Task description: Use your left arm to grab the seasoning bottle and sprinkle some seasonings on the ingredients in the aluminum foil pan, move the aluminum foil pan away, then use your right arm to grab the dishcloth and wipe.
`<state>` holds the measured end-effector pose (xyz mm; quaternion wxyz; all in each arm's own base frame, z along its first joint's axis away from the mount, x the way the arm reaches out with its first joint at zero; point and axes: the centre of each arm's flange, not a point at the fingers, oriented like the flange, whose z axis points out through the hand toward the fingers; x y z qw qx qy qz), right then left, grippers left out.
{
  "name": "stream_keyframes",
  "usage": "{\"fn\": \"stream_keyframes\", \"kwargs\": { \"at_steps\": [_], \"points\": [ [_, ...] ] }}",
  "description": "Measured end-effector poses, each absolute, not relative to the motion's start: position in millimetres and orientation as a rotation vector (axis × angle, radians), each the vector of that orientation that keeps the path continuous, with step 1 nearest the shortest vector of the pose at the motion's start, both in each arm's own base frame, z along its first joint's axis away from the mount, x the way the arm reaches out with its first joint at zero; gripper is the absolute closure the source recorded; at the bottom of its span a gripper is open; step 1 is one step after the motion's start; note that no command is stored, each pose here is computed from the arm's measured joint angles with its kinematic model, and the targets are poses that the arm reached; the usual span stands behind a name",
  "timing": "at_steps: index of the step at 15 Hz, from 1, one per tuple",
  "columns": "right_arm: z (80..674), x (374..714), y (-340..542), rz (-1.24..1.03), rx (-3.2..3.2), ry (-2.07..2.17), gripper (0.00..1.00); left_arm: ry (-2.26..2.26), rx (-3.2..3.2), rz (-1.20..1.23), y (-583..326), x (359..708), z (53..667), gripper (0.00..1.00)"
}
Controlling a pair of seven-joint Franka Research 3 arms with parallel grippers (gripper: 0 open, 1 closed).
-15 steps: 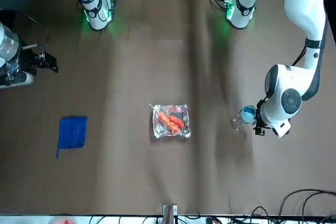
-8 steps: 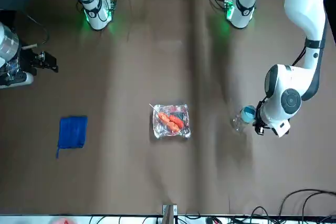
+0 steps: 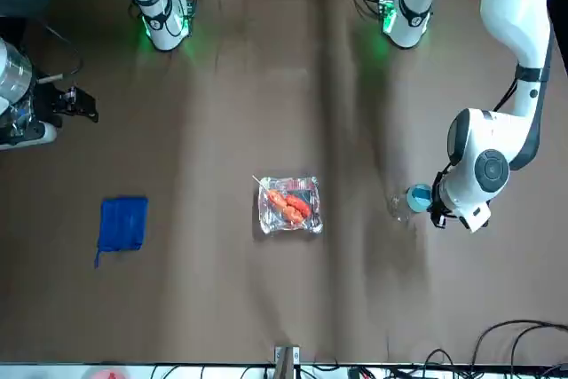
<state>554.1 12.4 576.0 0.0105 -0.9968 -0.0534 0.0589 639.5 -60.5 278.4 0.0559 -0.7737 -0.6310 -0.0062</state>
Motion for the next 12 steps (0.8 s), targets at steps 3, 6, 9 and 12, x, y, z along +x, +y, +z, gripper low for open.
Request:
{"fn": "stream_keyframes", "kwargs": {
  "at_steps": [3, 6, 9, 12],
  "points": [
    [576.0, 554.1, 12.3, 0.184, -3.111, -0.167, 0.0, -1.924, -2.362, -0.046, -62.8, 641.9, 292.1, 0.78],
    [576.4, 554.6, 11.9, 0.176, -3.111, -0.165, 0.0, -1.976, -2.345, -0.087, -75.5, 641.3, 334.3, 0.78],
    [571.3, 559.1, 9.0, 0.154, -3.114, -0.156, 0.0, -2.029, -2.247, -0.075, -137.9, 633.2, 399.7, 0.78],
    [538.2, 576.9, 0.6, 0.145, -3.119, -0.13, 0.0, -2.056, -2.195, -0.12, -195.8, 621.4, 426.3, 0.78]
  ]
}}
